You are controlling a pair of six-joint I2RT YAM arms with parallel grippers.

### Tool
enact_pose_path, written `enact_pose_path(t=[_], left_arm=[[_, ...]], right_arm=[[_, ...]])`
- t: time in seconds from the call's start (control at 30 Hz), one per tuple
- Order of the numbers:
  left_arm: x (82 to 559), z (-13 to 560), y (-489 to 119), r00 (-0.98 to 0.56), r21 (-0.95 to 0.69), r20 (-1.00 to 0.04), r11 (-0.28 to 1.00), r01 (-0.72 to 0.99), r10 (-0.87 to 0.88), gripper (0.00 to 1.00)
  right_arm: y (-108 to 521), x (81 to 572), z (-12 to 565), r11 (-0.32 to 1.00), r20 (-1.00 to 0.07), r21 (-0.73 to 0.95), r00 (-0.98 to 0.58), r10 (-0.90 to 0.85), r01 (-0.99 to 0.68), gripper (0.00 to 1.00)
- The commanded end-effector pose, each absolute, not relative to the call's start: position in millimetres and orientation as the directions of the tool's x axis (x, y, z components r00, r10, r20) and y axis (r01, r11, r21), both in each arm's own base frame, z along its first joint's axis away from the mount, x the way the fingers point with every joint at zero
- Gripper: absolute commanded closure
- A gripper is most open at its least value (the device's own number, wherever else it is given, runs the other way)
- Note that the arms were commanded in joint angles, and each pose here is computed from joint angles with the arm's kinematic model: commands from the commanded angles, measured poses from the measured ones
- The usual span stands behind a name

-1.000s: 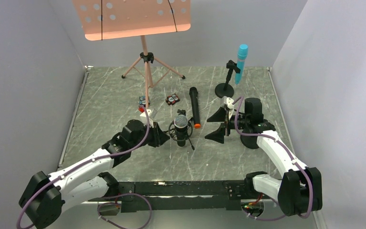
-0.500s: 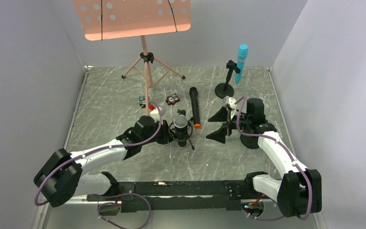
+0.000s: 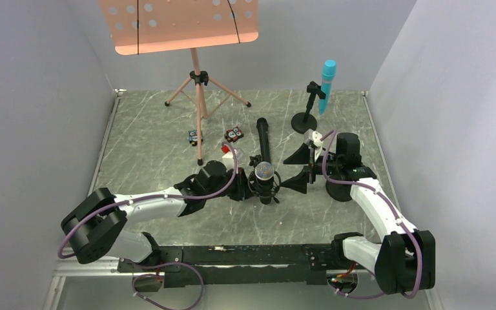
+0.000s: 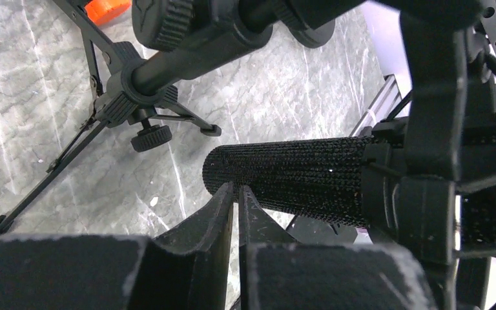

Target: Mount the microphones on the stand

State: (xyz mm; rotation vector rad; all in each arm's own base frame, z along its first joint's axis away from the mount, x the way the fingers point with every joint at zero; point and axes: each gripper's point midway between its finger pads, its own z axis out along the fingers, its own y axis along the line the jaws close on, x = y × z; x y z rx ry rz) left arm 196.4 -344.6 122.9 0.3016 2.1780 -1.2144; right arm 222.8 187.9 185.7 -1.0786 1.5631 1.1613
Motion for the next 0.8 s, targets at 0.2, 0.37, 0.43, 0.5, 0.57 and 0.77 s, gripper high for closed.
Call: enact_pose_path(t=[0.2, 0.37, 0.43, 0.5, 0.57, 0.77], left_arm=[[203.1, 147.3, -319.8, -0.670, -0.608, -0.727, 0.593, 0.528, -0.150, 0.71], [215.5, 146.2, -298.1, -0.541, -0.446, -0.838, 0.660, 0.605, -0.070, 0.28], [220.5, 147.7, -299.0, -0.486, -0.377, -0.874, 0.646, 0.664, -0.011, 0.22], [228.8, 148.5, -301.3, -0.442, -0.317, -0.896, 0.637, 0.703, 0.042, 0.21], [238.1, 148.9, -305.1, -0.392, -0.264, -0.917, 0.619, 0.740, 0.078, 0.21], [257.1, 150.4, -314.3, -0.243, -0.184, -0.969, 0.526, 0.830, 0.046, 0.26]], right_arm=[[184.8, 222.4, 200.0, 0.161, -0.981, 0.136, -0.156, -0.115, -0.977, 0.00], [179.1, 224.7, 200.4, 0.176, -0.981, 0.137, -0.158, -0.110, -0.975, 0.00], [176.1, 225.2, 201.6, 0.180, -0.982, 0.134, -0.154, -0.105, -0.974, 0.00], [173.4, 225.4, 201.7, 0.183, -0.983, 0.129, -0.150, -0.103, -0.975, 0.00], [170.9, 226.0, 200.5, 0.187, -0.984, 0.125, -0.146, -0.104, -0.974, 0.00], [165.8, 227.6, 195.7, 0.187, -0.982, 0.138, -0.159, -0.099, -0.973, 0.00]])
